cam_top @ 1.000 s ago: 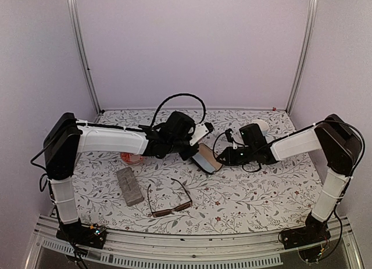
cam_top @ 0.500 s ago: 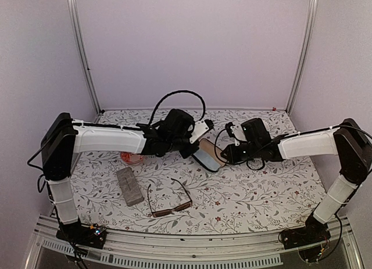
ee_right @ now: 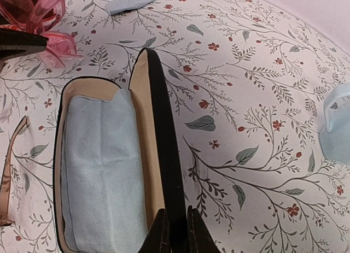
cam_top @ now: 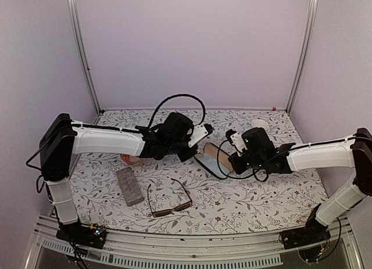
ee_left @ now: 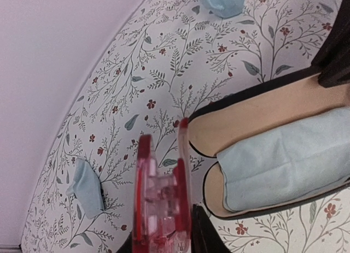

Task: Organize the sunglasses
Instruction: Pick up the opened sunglasses case from the center of the board, then place the sunglasses in the sunglasses case.

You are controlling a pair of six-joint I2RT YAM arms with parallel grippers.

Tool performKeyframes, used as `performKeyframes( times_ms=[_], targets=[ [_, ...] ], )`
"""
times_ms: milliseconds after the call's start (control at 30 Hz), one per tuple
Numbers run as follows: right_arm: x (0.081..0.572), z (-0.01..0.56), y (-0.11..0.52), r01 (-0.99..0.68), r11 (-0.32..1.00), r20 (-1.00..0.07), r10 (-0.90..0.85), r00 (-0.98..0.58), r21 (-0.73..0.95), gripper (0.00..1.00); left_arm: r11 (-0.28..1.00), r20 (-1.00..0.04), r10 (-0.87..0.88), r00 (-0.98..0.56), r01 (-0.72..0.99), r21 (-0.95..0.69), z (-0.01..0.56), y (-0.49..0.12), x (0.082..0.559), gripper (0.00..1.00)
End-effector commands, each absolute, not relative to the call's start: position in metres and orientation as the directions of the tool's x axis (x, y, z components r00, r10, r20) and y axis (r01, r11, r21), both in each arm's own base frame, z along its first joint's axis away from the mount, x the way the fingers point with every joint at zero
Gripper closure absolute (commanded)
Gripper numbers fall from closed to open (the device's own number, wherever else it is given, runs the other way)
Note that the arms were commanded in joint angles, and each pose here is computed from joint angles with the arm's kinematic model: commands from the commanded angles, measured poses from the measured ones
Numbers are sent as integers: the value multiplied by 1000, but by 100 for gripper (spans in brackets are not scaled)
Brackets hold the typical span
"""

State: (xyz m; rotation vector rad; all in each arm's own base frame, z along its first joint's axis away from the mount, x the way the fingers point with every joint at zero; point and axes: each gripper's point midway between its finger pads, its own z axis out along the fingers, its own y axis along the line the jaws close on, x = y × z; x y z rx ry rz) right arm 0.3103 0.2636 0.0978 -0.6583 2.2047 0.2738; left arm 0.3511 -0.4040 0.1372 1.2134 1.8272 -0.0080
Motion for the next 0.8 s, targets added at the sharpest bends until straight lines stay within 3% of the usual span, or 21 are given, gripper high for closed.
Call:
performKeyframes(
  times_ms=[0,433,667,767],
  targets=[
    [312,110,257,-522,845,-779,-403,-479,-116,93,528,-703,708,-68,712,463,154,-403,351,80],
    [304,87,264,-546,806,-724,-517,-457,-230,86,523,-692,718,-66,708,475,146,-401,348,80],
    [298,81,269,-569,800,-730,-504,-462,-193,82,517,-691,720,-66,716,470,142,-403,345,80],
    [294,84,273,-569,811,-752,-460,-473,-138,74,509,-689,722,-62,722,469,140,-404,343,80]
  ],
)
